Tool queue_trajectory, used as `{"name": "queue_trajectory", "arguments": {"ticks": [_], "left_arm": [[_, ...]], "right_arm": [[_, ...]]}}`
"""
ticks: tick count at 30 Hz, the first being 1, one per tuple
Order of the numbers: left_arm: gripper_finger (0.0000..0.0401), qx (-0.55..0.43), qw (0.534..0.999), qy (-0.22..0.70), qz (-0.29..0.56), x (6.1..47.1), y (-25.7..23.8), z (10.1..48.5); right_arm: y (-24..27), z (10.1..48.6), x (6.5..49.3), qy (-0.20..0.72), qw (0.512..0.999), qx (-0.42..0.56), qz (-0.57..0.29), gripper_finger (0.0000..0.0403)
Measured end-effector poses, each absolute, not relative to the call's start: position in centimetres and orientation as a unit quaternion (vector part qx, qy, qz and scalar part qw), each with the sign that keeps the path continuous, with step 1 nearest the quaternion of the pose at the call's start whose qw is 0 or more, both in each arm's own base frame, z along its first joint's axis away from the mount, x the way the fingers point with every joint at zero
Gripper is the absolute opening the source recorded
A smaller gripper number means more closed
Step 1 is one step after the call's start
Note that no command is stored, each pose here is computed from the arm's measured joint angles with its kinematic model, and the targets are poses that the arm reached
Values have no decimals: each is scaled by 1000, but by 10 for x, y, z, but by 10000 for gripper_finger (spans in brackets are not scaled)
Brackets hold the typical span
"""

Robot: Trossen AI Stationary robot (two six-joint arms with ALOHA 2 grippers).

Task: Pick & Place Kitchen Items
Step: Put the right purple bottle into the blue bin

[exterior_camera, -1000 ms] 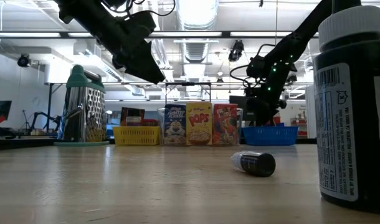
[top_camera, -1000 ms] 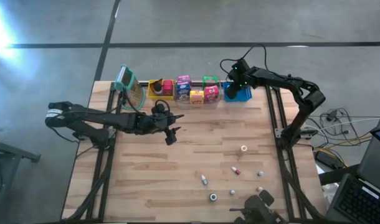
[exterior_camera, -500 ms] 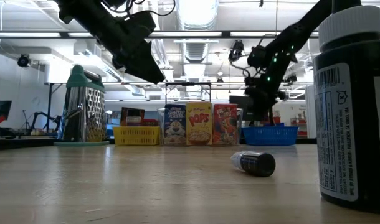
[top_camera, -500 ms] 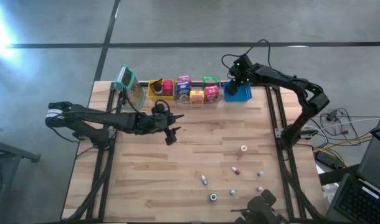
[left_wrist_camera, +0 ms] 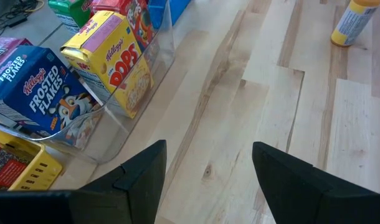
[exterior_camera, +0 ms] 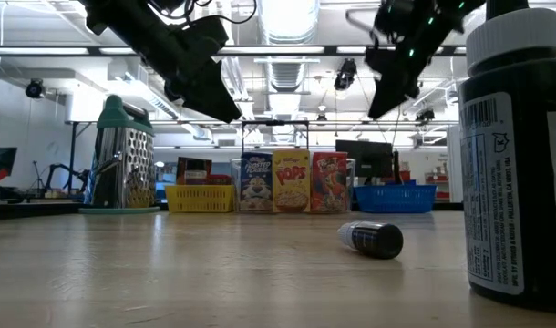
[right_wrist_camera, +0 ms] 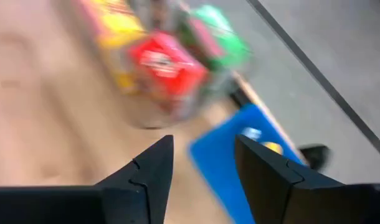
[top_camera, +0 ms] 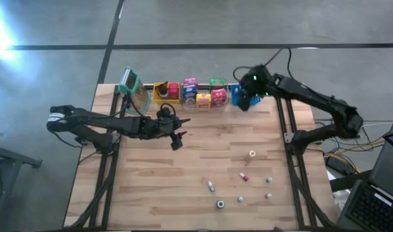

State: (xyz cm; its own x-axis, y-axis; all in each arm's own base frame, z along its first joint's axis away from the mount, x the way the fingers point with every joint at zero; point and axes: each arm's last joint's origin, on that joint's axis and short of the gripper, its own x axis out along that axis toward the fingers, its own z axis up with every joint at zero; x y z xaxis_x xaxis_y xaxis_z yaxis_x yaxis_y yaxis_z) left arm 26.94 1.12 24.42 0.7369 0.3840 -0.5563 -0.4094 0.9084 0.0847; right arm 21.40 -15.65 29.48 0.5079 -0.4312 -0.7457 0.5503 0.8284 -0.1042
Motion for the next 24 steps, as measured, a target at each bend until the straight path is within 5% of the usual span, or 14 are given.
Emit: {"name": "queue_trajectory", "arguments": {"ticks": [15, 24], "left_arm": [[243, -22, 932, 294, 213, 269, 11, 244], [243, -22, 932, 294, 213, 269, 11, 244]], "right_arm": [[-3, 297, 232, 379, 919, 66, -84, 115], [61, 279, 214, 492, 860, 76, -109, 99]]}}
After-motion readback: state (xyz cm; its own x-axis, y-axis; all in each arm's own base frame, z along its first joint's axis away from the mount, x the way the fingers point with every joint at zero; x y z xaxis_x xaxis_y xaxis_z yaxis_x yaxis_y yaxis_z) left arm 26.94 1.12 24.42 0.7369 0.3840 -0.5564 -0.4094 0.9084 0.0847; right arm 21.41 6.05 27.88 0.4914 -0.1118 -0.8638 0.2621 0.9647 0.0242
